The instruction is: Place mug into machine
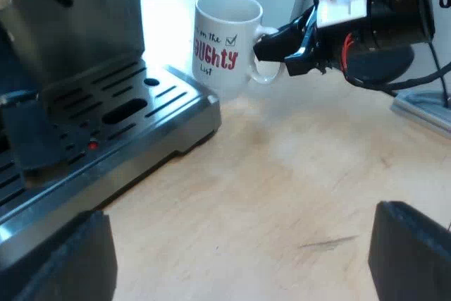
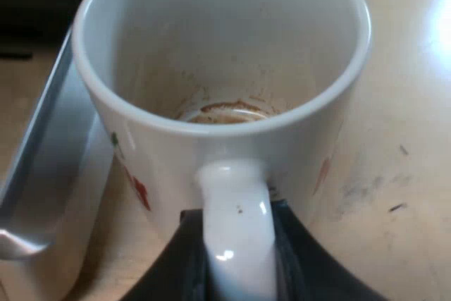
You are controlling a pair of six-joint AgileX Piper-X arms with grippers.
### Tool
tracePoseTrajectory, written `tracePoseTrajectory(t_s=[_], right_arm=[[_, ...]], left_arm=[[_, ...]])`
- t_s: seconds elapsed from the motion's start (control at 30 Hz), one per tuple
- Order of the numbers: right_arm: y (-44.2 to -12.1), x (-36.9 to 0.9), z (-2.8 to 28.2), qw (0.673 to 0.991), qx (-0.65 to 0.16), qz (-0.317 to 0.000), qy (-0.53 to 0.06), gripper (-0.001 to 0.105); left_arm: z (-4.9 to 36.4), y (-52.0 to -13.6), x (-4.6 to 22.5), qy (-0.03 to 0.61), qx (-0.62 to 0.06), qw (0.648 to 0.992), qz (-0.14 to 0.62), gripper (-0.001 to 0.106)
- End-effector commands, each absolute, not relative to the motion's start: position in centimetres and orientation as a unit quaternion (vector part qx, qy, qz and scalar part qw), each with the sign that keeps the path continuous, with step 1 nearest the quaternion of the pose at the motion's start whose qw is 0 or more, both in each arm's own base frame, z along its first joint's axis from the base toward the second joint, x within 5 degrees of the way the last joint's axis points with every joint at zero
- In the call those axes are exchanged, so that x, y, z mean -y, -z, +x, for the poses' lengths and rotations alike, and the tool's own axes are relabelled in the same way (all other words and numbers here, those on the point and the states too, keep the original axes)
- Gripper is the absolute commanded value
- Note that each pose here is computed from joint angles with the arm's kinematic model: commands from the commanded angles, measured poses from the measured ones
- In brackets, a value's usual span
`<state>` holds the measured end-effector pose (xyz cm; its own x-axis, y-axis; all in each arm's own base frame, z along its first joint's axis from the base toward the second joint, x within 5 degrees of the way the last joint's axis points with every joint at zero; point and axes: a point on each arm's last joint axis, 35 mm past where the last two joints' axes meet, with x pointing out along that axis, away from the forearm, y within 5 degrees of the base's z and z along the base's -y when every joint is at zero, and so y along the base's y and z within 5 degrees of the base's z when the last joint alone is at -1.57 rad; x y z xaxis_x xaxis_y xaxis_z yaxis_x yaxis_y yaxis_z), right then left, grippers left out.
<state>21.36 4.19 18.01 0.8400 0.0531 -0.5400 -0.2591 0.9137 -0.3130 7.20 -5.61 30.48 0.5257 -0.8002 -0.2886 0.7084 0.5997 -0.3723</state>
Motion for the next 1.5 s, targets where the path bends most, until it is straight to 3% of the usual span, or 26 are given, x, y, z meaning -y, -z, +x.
tracePoseTrajectory(t_s=[0.03,0.33,0.6,0.9,1.17,1.5], right_arm=[[-20.0,-4.3,20.9,0.948,-0.238,-0.200,-0.073,0.000],[-23.3,-5.4,16.6,0.949,-0.201,-0.209,-0.123,0.000],[-25.8,-6.5,12.7,0.929,-0.208,-0.241,-0.187,0.000],[-28.0,-8.5,10.7,0.911,-0.175,-0.254,-0.275,0.000],[-27.5,-10.0,10.4,0.914,-0.193,-0.230,-0.271,0.000],[-26.7,-13.3,13.3,0.923,-0.163,-0.212,-0.276,0.000]], left_arm=[[7.0,-31.5,5.6,0.442,-0.205,0.867,-0.106,0.079],[6.8,-32.3,5.5,0.444,-0.194,0.868,-0.106,0.079],[6.6,-33.2,5.4,0.446,-0.183,0.869,-0.106,0.079],[6.6,-33.3,5.3,0.444,-0.179,0.871,-0.106,0.079],[6.7,-33.3,5.2,0.419,-0.174,0.886,-0.100,0.079],[6.9,-33.3,5.1,0.398,-0.165,0.899,-0.081,0.079]])
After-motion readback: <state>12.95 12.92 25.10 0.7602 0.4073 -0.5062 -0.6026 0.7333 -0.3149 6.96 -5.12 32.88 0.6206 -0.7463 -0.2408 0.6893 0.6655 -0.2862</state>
